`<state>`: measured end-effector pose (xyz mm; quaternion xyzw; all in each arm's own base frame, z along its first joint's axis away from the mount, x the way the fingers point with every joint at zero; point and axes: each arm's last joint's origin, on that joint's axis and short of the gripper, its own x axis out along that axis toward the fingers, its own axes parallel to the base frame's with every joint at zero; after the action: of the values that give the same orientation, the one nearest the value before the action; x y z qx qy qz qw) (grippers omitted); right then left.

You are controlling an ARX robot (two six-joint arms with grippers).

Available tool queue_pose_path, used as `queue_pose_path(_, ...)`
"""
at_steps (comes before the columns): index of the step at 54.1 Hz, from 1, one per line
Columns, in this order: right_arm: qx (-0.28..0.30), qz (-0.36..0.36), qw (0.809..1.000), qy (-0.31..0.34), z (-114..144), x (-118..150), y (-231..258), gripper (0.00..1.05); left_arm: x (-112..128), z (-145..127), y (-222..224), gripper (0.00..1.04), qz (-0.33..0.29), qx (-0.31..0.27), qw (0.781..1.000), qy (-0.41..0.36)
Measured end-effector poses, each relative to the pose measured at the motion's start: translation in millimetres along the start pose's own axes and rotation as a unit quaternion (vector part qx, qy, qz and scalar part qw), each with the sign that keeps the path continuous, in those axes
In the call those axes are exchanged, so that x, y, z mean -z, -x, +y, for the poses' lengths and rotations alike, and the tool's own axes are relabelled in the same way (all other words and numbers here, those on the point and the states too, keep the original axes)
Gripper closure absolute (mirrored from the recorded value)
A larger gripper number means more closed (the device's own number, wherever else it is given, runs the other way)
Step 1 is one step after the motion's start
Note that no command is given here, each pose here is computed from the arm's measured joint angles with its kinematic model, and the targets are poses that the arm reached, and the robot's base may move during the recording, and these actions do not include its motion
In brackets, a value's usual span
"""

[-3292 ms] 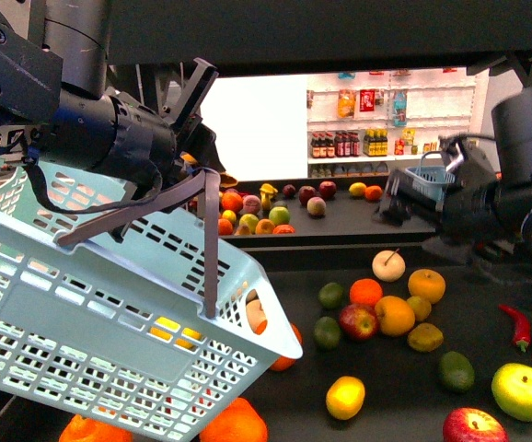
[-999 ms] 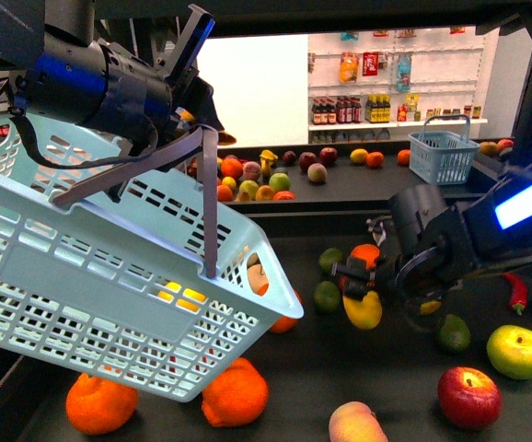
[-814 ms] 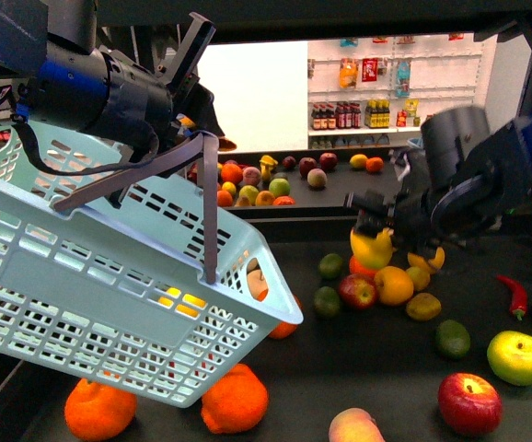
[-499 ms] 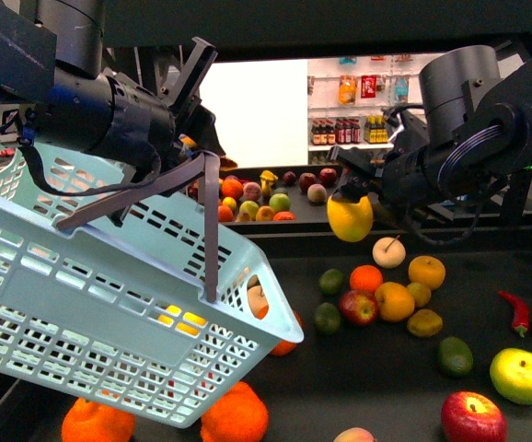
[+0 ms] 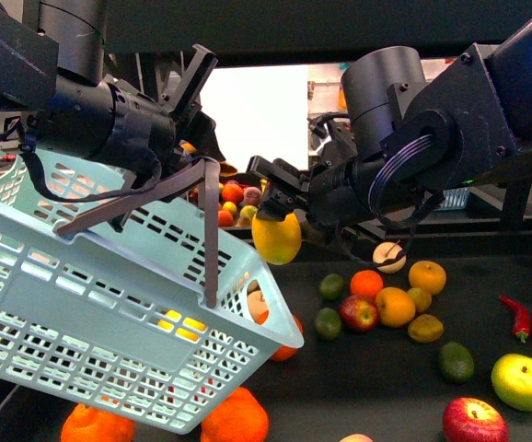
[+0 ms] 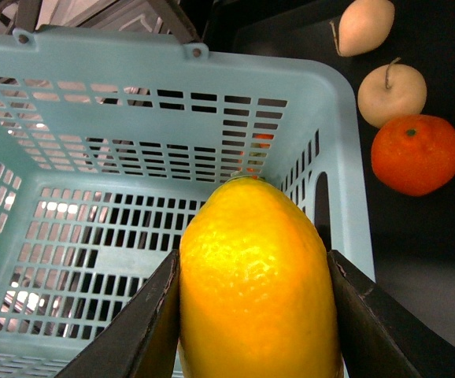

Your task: Pick lemon from shelf

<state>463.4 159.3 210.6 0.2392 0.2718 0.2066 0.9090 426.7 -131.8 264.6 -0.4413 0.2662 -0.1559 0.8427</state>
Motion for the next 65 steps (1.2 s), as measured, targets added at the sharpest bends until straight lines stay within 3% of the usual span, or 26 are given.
queue_pose_path(21,-0.004,0.035,0.999,0.002,13,22,-16,0.57,0,0,0,0.91,-0.001,0.0,1.0,-0.002)
queue_pose_path(40,-0.001,0.037,0.999,0.005,19,26,-21,0.57,-2,2,1,0.91,-0.007,-0.005,1.0,-0.005)
queue_pose_path(58,-0.003,0.034,0.999,0.01,20,25,-22,0.07,-4,3,1,0.91,-0.009,-0.006,1.0,-0.006)
queue_pose_path(65,-0.002,0.034,0.999,0.012,20,25,-22,0.08,-4,3,1,0.91,-0.009,-0.006,1.0,-0.006)
